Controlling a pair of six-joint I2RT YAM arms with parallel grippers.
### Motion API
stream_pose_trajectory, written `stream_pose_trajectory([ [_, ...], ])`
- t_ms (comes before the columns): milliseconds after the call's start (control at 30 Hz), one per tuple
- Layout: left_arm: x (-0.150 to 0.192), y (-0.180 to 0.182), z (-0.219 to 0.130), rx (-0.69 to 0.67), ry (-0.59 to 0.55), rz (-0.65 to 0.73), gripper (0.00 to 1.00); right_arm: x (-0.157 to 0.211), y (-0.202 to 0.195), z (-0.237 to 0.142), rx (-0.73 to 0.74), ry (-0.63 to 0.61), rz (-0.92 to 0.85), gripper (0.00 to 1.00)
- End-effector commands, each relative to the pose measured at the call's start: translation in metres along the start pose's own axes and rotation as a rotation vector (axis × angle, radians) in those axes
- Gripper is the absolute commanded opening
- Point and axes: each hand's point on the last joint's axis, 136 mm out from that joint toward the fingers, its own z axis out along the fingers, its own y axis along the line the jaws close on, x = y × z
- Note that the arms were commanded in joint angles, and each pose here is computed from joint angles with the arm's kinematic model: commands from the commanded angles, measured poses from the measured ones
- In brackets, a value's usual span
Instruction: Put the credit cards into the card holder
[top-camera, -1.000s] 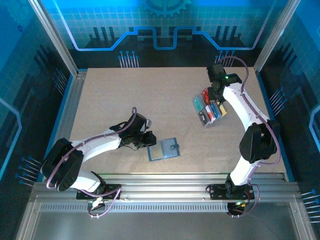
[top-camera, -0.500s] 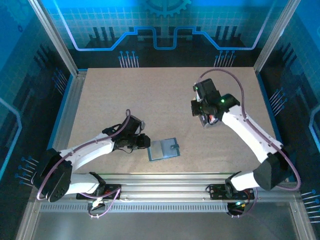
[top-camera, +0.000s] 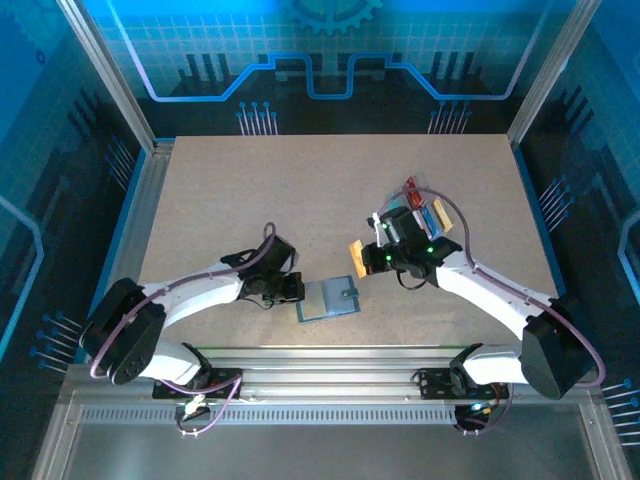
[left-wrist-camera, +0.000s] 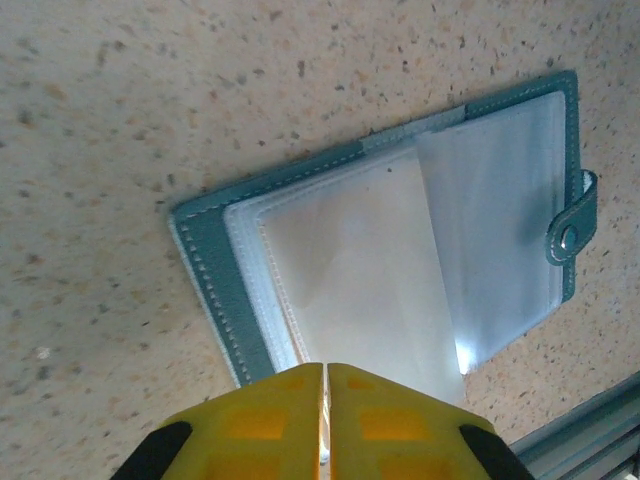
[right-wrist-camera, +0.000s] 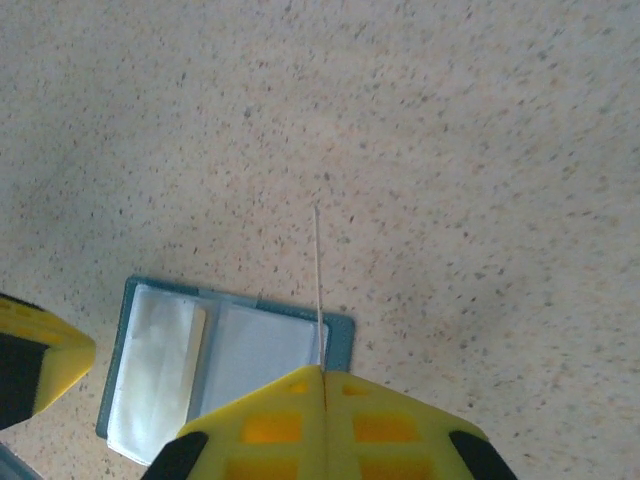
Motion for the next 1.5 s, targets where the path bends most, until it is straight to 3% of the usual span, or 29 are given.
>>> stream_pose_trajectory([
  [0, -0.008, -0.018, 0.006, 0.043, 0.007, 0.005, 0.1, -0.008, 0.019, 0.005, -0.102, -0.048, 0.016, 0.0],
  [567, -0.011, -0.035, 0.009, 0.007, 0.005, 0.064, 0.09, 0.015, 0.032, 0.038, -0.187, 0.024, 0.043, 0.0],
  [867, 0.0, -0.014, 0.03, -0.05, 0.05, 0.041, 0.08, 0.02, 0.045, 0.042, -0.279, 0.034, 0.071, 0.0],
  [1467, 0.013, 0.011, 0.027, -0.114, 0.051, 0.024, 0.07, 0.04, 0.061, 0.063, -0.412, 0.084, 0.167, 0.0],
])
